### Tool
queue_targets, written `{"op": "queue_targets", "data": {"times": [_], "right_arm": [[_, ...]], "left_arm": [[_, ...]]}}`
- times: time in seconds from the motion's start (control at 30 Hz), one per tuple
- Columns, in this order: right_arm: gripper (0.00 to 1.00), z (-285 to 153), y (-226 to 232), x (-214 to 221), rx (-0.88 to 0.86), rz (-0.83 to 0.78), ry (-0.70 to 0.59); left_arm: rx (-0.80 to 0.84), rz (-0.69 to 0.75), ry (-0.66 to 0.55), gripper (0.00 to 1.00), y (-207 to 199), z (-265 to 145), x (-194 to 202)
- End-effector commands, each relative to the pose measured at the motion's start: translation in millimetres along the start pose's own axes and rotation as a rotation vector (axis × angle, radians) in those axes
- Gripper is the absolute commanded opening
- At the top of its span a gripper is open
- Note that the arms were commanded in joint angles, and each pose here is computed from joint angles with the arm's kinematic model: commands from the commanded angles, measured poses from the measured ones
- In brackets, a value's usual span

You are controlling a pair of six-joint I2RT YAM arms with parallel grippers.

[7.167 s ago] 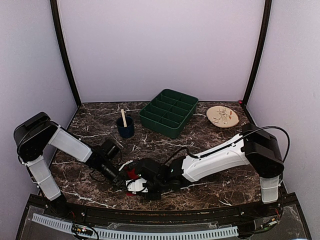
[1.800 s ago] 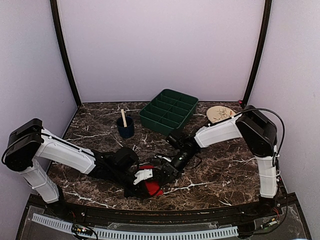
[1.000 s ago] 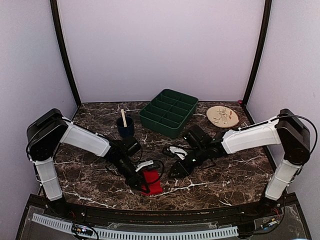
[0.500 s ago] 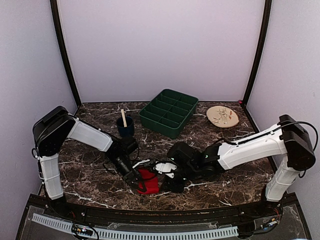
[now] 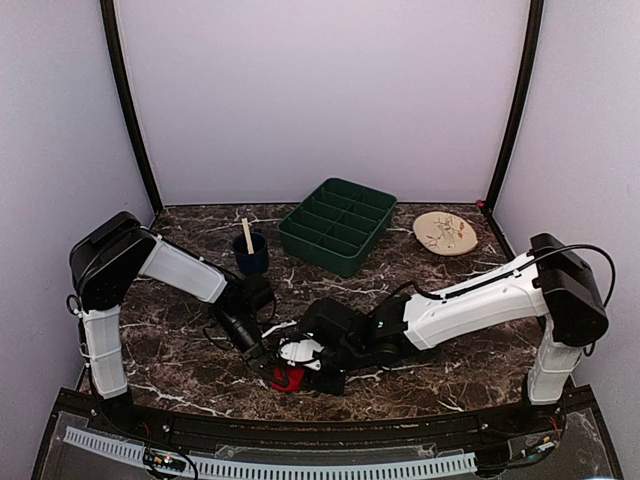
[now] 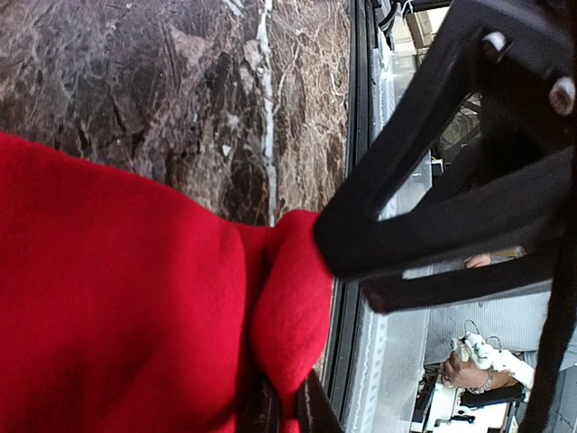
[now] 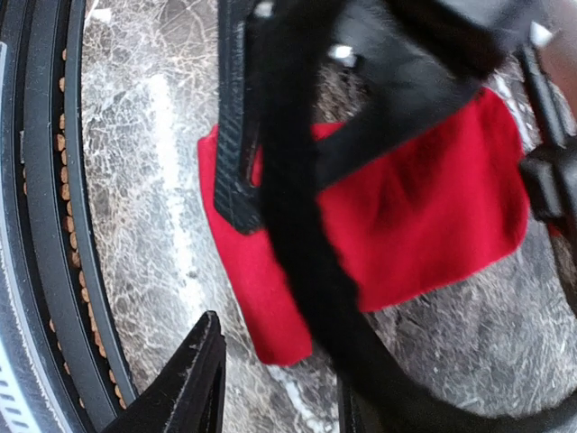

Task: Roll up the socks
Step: Roll the sock at the center of the board.

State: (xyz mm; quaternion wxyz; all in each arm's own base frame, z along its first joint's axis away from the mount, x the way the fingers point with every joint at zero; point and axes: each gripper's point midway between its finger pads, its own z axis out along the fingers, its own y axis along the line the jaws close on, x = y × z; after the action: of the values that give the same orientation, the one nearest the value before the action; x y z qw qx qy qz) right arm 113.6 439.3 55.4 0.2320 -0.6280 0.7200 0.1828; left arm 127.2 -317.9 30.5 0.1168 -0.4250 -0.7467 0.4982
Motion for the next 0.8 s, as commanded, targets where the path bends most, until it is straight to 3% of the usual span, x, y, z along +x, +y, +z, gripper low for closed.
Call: {"op": "queue_targets", "data": {"times": [0.0,0.5,0.77], "right_arm": [[0.39,3,4,-16,0.006,-0.049,-0.022],[0.38,24,7,-8,-0.007,-0.112,0.027],[0.31,31,12,-5,-0.037,-0.136,0.041]], "left_arm": [[0.042,-0.010,0.005,0.05,-7,-1,4],[0.063,-0.024,0.009,0.05,-8,1,6],[0.068,-0.030,0.010,0.05,-8,1,7]]}}
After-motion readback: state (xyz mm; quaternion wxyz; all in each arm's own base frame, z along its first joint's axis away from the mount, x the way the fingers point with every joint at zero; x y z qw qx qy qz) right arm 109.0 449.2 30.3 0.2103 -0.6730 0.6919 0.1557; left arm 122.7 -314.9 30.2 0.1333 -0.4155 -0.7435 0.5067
